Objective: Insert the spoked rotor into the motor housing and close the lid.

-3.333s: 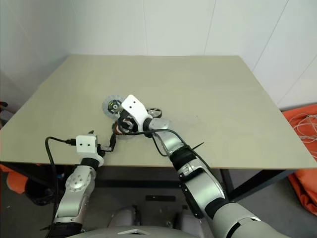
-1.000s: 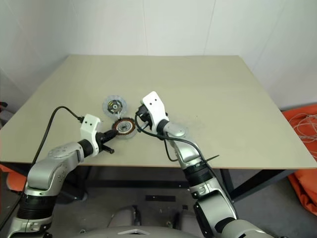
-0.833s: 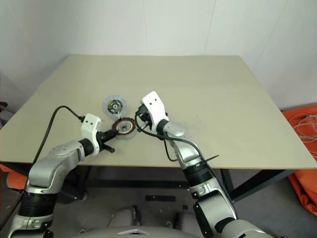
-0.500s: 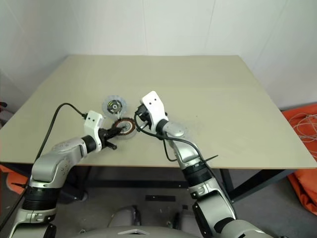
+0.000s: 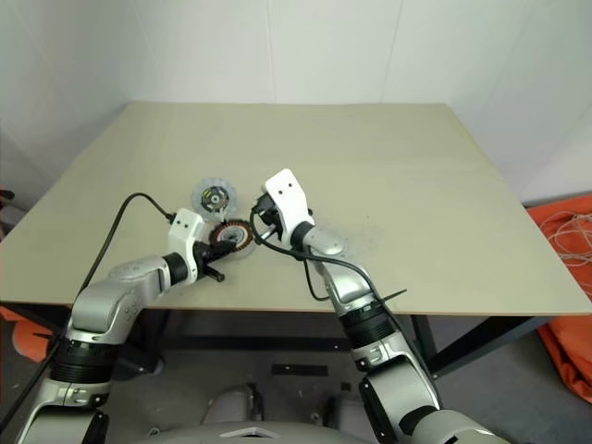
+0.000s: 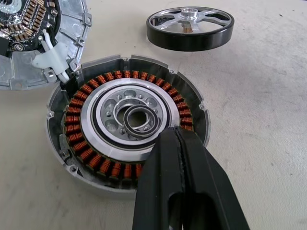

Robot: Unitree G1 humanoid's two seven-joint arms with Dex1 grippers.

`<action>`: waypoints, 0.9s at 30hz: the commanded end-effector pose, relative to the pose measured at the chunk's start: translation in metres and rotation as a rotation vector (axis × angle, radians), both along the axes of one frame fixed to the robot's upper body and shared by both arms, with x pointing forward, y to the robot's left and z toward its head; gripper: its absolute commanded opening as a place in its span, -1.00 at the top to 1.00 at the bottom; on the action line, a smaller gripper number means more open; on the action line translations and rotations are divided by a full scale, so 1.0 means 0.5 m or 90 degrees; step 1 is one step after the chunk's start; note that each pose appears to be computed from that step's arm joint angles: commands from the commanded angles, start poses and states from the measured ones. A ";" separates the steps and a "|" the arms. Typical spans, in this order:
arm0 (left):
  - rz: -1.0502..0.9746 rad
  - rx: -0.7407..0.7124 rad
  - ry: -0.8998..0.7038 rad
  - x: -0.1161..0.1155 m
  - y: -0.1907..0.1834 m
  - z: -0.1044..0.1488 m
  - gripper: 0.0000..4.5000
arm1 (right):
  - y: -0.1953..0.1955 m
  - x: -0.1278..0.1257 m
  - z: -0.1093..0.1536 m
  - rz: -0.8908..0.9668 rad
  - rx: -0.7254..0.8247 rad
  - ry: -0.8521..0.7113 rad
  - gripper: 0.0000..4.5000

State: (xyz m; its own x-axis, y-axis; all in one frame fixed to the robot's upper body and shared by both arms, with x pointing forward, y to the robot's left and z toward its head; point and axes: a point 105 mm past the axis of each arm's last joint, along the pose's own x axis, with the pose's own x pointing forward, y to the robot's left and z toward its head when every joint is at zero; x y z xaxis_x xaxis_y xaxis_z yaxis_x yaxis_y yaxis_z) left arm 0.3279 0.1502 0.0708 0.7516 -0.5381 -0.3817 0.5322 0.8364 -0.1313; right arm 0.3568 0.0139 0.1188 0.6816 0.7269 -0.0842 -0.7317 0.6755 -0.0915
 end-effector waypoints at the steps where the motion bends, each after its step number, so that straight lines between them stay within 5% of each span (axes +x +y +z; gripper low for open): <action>1: 0.004 0.011 -0.034 0.016 0.008 0.023 0.99 | 0.009 -0.002 0.040 0.007 0.029 -0.040 1.00; 19: 0.030 0.005 -0.054 0.028 0.014 0.025 0.99 | 0.010 -0.005 0.041 0.010 0.031 -0.040 1.00; 27: 0.029 -0.070 -0.142 0.031 -0.004 0.100 0.99 | 0.007 -0.005 0.039 0.008 0.029 -0.037 1.00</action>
